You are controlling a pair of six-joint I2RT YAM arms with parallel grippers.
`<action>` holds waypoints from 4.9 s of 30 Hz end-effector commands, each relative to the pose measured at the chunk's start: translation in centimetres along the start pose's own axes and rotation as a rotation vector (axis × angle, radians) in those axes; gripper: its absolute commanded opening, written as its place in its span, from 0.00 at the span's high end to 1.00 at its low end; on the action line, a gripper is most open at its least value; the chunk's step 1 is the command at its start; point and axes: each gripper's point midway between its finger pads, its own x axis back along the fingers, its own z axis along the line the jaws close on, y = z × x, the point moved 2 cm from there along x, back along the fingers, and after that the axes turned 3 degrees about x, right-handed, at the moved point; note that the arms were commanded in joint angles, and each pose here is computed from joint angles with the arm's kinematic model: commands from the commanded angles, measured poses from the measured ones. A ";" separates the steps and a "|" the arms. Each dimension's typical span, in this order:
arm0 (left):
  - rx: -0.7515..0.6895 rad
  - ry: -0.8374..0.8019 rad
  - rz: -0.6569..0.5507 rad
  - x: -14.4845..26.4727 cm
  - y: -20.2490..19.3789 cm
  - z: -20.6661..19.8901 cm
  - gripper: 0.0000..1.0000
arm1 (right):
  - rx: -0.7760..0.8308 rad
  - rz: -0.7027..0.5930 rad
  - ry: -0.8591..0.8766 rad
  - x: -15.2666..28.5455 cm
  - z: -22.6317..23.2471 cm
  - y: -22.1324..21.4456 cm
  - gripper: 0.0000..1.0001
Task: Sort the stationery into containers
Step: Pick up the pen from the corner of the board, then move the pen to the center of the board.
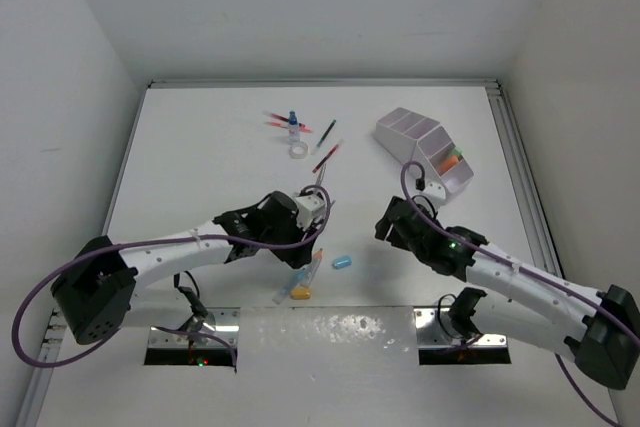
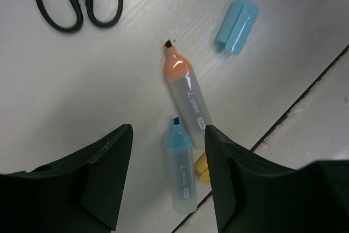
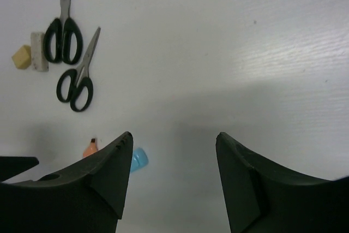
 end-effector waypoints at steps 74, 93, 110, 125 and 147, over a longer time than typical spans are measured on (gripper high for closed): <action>0.159 0.245 -0.320 9.0 7.3 1.9 1.00 | -0.196 -0.110 0.058 1.8 6.6 -1.8 0.35; 0.084 0.310 -0.622 13.4 8.8 4.1 1.00 | -0.289 0.131 -0.043 -2.2 7.9 -4.5 0.35; 0.064 0.309 -0.625 13.1 7.7 4.5 1.00 | -0.381 0.252 -0.132 -4.8 8.2 -9.9 0.37; 0.063 0.311 -0.622 13.0 7.5 4.5 1.00 | -0.309 0.286 -0.184 -4.2 7.6 -11.1 0.41; 0.074 0.298 -0.625 13.0 7.2 4.4 1.00 | -0.808 0.171 -0.156 -3.3 9.7 -10.0 0.38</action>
